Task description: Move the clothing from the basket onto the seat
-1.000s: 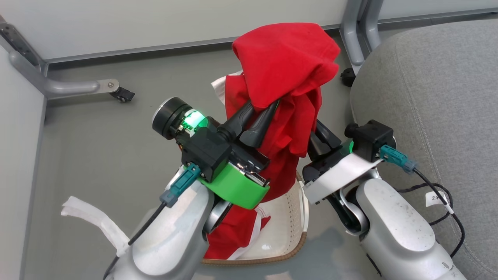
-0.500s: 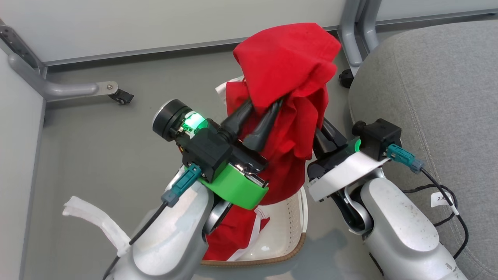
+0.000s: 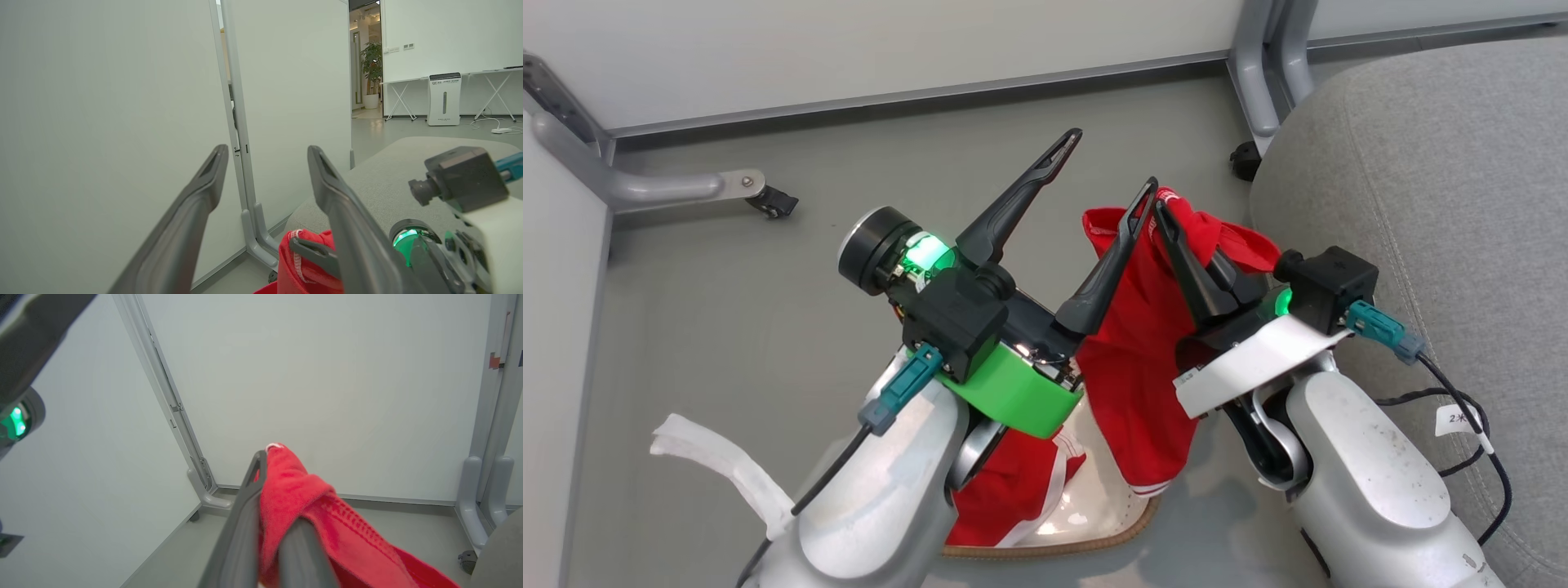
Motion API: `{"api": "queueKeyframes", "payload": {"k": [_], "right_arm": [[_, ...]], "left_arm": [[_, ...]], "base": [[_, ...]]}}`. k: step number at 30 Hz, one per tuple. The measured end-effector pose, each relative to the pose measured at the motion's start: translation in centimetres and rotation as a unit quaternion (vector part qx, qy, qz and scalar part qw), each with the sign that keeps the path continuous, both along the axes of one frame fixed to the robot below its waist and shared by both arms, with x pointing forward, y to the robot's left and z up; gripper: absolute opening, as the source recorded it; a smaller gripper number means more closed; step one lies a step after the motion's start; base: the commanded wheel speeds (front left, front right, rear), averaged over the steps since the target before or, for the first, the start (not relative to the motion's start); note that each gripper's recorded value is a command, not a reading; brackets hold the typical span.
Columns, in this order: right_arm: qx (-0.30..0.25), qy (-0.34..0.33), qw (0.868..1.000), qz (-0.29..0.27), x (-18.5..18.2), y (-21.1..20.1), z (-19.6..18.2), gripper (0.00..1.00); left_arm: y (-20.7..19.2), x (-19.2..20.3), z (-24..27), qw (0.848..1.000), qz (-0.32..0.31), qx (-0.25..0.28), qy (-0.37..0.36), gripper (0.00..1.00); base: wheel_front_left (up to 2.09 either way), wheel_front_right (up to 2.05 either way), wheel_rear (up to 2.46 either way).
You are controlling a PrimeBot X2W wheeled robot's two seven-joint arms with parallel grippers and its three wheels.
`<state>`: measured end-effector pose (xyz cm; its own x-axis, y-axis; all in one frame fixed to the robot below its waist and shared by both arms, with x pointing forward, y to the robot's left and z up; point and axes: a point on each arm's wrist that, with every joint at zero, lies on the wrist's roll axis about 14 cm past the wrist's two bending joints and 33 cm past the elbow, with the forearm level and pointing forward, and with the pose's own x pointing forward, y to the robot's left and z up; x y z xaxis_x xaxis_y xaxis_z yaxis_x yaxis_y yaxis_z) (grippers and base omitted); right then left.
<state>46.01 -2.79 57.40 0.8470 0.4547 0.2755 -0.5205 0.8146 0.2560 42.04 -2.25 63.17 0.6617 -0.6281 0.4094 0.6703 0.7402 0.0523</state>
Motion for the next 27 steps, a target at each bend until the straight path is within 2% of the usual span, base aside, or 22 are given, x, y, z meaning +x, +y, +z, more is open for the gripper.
{"api": "queueKeyframes", "payload": {"k": [13,27], "right_arm": [[0.002,-0.012,0.999,-0.052,0.0,-3.7,0.8,0.00],[-0.007,-0.012,0.988,-0.156,-1.3,-11.3,0.5,0.00]], "left_arm": [[-2.0,0.3,-0.8,1.000,-0.027,0.001,0.006,1.00],[-7.2,-0.6,-3.7,0.993,-0.109,0.016,0.034,1.00]], "base": [[0.00,0.00,0.00],[0.00,0.00,0.00]]}}
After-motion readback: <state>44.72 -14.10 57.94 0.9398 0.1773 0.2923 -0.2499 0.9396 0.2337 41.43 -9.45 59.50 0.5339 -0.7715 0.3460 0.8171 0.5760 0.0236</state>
